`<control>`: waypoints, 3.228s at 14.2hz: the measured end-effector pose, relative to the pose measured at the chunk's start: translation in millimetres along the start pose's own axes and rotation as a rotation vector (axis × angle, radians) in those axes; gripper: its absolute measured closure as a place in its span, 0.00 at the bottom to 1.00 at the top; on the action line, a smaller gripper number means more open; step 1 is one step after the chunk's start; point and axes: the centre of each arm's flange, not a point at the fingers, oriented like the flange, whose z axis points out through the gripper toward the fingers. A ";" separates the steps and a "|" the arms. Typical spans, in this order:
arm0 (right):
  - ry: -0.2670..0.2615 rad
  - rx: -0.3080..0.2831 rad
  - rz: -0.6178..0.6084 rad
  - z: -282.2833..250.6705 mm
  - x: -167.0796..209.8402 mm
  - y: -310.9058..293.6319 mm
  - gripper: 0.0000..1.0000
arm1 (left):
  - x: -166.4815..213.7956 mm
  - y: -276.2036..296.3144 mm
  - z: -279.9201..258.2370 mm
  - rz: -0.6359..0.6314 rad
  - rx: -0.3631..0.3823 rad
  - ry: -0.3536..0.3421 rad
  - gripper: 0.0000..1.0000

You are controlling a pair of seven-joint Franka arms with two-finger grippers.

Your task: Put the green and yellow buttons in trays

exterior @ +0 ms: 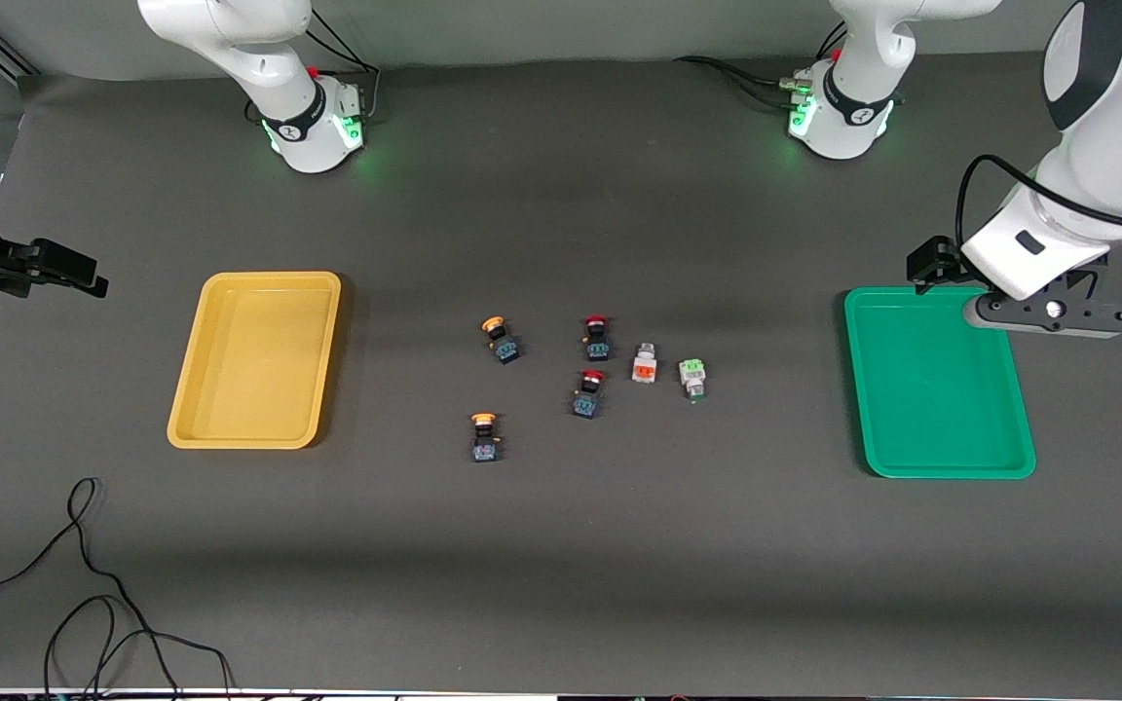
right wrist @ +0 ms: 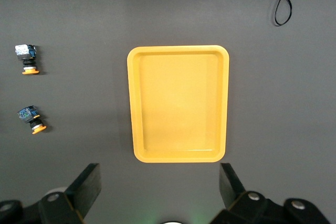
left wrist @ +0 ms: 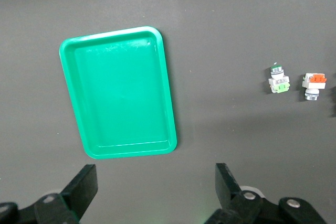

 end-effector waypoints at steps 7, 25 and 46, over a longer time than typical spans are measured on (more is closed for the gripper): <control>-0.005 0.000 -0.003 3.0 1.9 -1.6 0.00 | -0.9 0.0 2.1 0.000 0.000 -0.015 0.00; 0.055 0.018 -0.240 101.8 -56.7 -326.0 0.00 | 5.6 48.1 2.2 -0.006 -0.134 -0.069 0.07; 0.193 -0.064 -0.531 415.3 -89.2 -425.8 0.00 | 42.1 231.7 331.5 -0.071 -0.153 -0.062 0.01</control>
